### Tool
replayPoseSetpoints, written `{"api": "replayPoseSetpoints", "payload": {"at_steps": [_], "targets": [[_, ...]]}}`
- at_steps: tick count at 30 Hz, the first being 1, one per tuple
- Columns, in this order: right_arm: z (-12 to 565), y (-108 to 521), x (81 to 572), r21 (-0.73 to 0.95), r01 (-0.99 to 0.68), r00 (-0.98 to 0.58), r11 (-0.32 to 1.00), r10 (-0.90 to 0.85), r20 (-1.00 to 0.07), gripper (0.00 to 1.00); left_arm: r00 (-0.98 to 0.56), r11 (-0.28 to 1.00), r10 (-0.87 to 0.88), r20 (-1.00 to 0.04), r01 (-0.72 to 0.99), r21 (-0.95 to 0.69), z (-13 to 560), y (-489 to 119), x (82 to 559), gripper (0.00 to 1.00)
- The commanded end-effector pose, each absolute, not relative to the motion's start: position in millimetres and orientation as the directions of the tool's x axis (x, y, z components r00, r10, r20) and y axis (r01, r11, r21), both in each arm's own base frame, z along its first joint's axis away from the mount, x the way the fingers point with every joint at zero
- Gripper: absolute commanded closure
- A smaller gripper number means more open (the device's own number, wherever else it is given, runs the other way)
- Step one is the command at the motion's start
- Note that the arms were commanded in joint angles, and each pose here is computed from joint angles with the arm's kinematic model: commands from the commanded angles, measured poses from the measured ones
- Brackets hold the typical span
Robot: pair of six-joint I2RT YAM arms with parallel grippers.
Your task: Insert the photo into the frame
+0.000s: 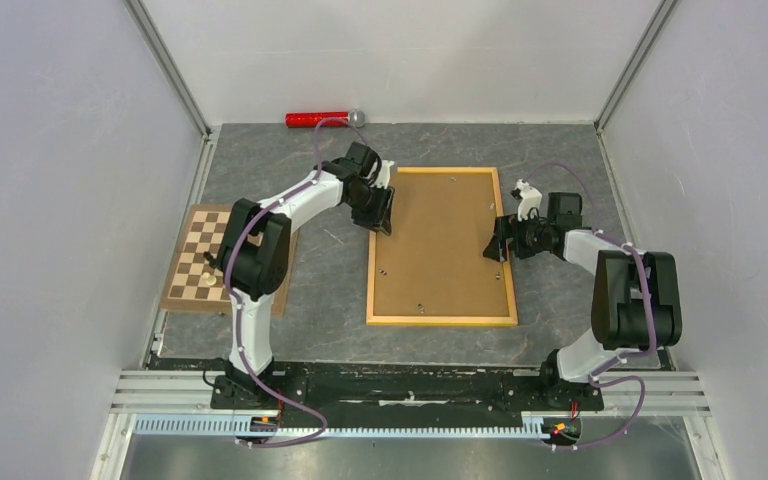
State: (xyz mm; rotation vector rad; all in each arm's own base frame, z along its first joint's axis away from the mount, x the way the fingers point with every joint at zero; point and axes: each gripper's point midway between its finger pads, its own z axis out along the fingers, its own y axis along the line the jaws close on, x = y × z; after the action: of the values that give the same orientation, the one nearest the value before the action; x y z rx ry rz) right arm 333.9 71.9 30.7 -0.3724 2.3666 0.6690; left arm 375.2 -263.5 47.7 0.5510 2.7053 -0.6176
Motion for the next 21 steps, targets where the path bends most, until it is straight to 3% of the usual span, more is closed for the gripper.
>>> {"api": "replayPoseSetpoints", "payload": {"at_steps": [1, 9, 21], "targets": [[44, 60, 340, 0.274, -0.419, -0.718, 0.866, -0.131, -0.683, 0.12, -0.787, 0.791, 0.292, -0.544, 0.518, -0.325, 116, -270, 391, 0.52], [80, 47, 358, 0.142, -0.429, -0.622, 0.892, -0.178, -0.763, 0.11, -0.736, 0.805, 0.299, -0.607, 0.536, -0.254, 146, -260, 395, 0.23], [144, 45, 405, -0.038, -0.401, -0.440, 0.915, -0.228, -0.869, 0.07, -0.638, 0.813, 0.313, -0.703, 0.562, -0.148, 163, -246, 402, 0.19]]}}
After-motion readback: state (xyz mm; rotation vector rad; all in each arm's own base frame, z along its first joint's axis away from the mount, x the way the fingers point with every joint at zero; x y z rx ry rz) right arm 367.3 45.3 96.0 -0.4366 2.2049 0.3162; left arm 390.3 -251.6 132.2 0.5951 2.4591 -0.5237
